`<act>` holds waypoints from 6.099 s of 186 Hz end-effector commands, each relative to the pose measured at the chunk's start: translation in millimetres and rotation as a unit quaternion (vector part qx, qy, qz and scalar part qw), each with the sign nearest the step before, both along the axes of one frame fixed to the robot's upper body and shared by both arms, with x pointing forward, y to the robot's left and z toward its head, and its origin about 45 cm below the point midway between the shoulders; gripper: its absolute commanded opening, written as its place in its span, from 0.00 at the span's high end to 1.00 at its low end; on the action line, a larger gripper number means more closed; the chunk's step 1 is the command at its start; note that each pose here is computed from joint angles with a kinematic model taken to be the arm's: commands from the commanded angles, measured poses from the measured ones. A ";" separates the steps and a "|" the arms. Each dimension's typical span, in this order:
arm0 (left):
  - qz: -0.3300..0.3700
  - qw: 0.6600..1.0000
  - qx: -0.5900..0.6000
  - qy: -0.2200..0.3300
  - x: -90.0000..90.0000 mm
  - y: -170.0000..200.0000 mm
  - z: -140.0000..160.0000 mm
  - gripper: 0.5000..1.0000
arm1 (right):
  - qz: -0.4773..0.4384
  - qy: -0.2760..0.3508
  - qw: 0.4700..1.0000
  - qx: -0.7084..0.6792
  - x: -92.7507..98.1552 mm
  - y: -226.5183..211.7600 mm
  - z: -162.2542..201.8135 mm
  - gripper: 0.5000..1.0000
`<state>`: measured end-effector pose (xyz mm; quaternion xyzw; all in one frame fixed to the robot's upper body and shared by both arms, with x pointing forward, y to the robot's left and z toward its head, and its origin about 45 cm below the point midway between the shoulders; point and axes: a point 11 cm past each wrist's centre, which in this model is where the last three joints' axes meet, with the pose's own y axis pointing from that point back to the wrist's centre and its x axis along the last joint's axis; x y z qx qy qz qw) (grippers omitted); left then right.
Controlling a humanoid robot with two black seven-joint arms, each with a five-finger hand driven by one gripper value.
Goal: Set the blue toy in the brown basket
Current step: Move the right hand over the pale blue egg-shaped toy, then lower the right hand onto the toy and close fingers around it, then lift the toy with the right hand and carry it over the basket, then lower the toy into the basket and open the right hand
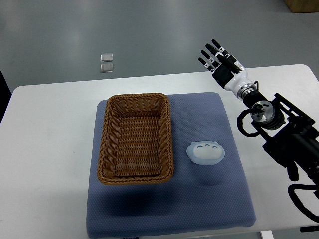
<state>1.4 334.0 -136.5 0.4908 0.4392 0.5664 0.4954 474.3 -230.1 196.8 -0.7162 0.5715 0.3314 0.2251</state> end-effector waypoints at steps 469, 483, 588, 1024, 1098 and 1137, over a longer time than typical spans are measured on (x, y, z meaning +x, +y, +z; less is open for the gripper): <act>-0.003 1.000 -0.002 -0.011 13.8 -1.0 0.6 0.00 | 0.571 -0.083 0.463 -0.673 -105.4 40.1 31.5 0.19; -0.003 1.000 -0.002 -0.011 13.8 -1.0 0.6 0.00 | 0.570 -0.082 0.467 -0.671 -106.2 40.4 28.5 0.19; -0.003 1.000 -0.002 -0.011 13.8 -1.0 0.6 0.00 | 0.565 -0.071 0.482 -0.666 -111.3 36.4 5.5 0.26; -0.003 1.000 -0.002 -0.011 13.8 -1.0 0.6 0.00 | 0.462 -0.179 0.467 -0.733 -44.7 181.7 15.9 0.50; -0.004 1.000 -0.002 -0.011 13.8 -1.1 0.6 0.00 | 0.458 -0.186 0.478 -0.726 -42.8 187.0 24.7 0.41; -0.004 1.000 -0.002 -0.011 13.7 -0.5 0.7 0.00 | 0.451 -0.191 0.518 -0.701 -39.0 199.5 47.3 0.38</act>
